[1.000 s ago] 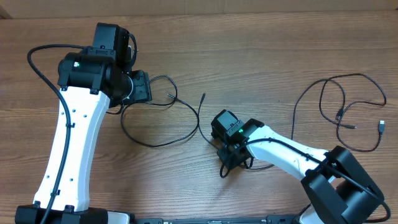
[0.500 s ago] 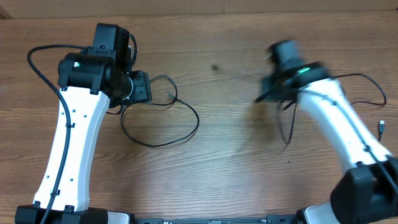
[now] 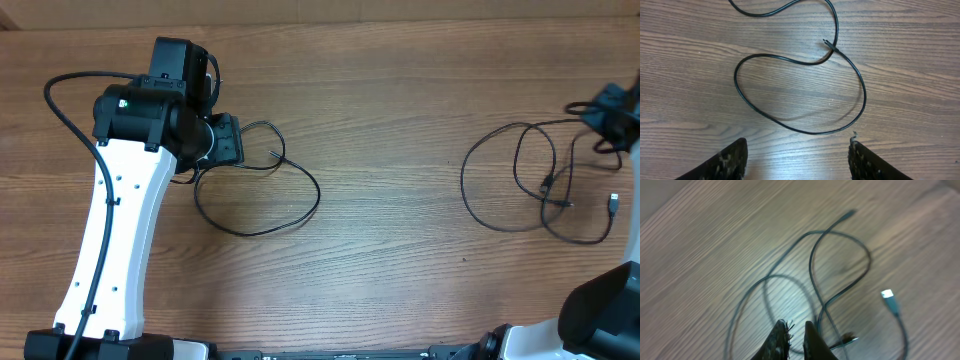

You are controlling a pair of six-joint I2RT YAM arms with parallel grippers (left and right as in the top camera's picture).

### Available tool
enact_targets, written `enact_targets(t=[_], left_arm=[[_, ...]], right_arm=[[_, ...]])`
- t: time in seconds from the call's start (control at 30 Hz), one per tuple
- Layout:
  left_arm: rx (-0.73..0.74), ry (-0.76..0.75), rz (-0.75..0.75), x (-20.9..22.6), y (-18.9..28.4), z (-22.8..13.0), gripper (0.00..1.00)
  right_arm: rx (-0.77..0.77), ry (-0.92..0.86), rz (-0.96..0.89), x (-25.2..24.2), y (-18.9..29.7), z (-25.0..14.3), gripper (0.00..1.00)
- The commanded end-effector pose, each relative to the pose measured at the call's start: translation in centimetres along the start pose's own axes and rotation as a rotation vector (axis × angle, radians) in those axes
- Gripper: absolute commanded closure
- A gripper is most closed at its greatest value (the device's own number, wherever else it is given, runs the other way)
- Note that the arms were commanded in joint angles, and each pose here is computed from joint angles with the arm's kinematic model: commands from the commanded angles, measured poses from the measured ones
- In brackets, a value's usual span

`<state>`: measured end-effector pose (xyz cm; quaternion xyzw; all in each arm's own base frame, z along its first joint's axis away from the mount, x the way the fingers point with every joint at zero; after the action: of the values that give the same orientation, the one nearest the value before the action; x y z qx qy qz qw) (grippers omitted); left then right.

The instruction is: Untangle cables

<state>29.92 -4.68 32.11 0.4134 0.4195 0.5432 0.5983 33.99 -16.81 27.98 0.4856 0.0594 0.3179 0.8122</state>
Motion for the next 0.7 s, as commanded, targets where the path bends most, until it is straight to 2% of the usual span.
enact_targets(t=[0.0, 0.17, 0.27, 0.4, 0.5, 0.67], left_arm=[[-0.026, -0.022, 0.0, -0.1, 0.7, 0.2, 0.36], [-0.025, -0.022, 0.0, -0.1, 0.7, 0.2, 0.36], [-0.025, -0.022, 0.001, -0.1, 0.7, 0.2, 0.36], [-0.025, -0.022, 0.014, 0.1, 0.7, 0.2, 0.34], [-0.015, -0.021, 0.065, 0.5, 0.7, 0.0, 0.34], [0.014, -0.014, 0.176, 1.4, 0.8, -0.5, 0.32]], right_arm=[[-0.067, -0.048, 0.004, -1.1, 1.3, 1.7, 0.9], [-0.08, -0.066, -0.009, -2.2, 1.1, 2.4, 0.87], [-0.013, -0.06, 0.088, -1.3, 1.2, 1.8, 0.72], [0.175, -0.031, 0.355, 1.5, 1.8, -0.3, 0.61], [0.307, 0.09, 0.53, 4.0, 2.8, -2.7, 0.44], [0.448, 0.31, 0.579, 7.6, 4.3, -7.8, 0.31]])
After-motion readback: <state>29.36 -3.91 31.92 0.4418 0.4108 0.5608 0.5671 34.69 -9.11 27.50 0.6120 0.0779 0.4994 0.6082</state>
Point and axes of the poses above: each gripper's point midway between its finger pads, its own y axis back along the fingers, its own x axis along the line the jaws close on, z = x × y, the point moved 9 cm from there along y, back along the fingers, and after that the axes turned 13 degrees about -y, right-handed, at the moved point
